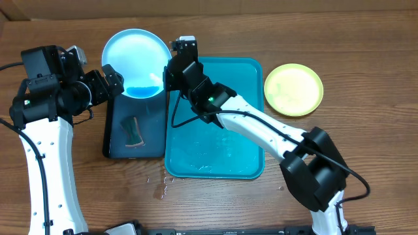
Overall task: Clean dirty plates on tray and stack at the side
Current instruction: 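Lift the white plate with the right gripper and tilt it over the black tray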
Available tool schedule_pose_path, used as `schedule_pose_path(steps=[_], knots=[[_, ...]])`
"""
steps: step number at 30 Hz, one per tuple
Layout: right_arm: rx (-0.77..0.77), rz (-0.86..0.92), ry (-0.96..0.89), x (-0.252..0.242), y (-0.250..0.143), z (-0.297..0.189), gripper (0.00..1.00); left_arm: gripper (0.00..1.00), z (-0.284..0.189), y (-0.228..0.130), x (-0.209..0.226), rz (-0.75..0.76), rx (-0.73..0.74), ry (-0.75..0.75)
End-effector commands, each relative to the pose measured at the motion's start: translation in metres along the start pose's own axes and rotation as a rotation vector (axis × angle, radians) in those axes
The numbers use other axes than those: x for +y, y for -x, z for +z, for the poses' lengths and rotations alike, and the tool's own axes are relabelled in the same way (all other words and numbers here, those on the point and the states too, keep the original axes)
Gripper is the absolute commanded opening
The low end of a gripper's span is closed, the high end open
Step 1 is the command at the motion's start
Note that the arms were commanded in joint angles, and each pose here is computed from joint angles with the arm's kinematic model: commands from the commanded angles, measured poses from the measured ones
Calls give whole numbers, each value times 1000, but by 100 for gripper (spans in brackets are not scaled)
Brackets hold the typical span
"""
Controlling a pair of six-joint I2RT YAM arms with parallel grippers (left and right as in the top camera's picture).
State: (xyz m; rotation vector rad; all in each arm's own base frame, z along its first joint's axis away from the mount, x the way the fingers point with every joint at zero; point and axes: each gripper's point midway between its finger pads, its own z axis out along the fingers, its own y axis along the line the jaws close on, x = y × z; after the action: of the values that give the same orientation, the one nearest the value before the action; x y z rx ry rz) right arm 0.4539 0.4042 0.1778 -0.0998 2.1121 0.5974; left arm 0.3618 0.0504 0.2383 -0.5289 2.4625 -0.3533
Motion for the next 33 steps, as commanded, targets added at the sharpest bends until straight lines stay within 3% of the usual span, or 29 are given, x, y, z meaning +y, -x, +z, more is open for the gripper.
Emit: schedule_pose_path(steps=[1, 6, 15, 25, 33], knots=[[-14, -30, 3, 3, -6, 13, 4, 100, 1, 2, -2, -11, 1, -14], [-66, -134, -4, 6, -4, 21, 4, 100, 1, 2, -2, -11, 0, -14], [-233, -402, -33, 19, 32, 13, 4, 100, 1, 2, -2, -11, 1, -14], [-427, -652, -73, 63, 68, -23, 4, 100, 1, 2, -2, -11, 0, -14], [-568, -754, -216, 80, 90, -55, 4, 100, 1, 2, -2, -11, 1, -14]])
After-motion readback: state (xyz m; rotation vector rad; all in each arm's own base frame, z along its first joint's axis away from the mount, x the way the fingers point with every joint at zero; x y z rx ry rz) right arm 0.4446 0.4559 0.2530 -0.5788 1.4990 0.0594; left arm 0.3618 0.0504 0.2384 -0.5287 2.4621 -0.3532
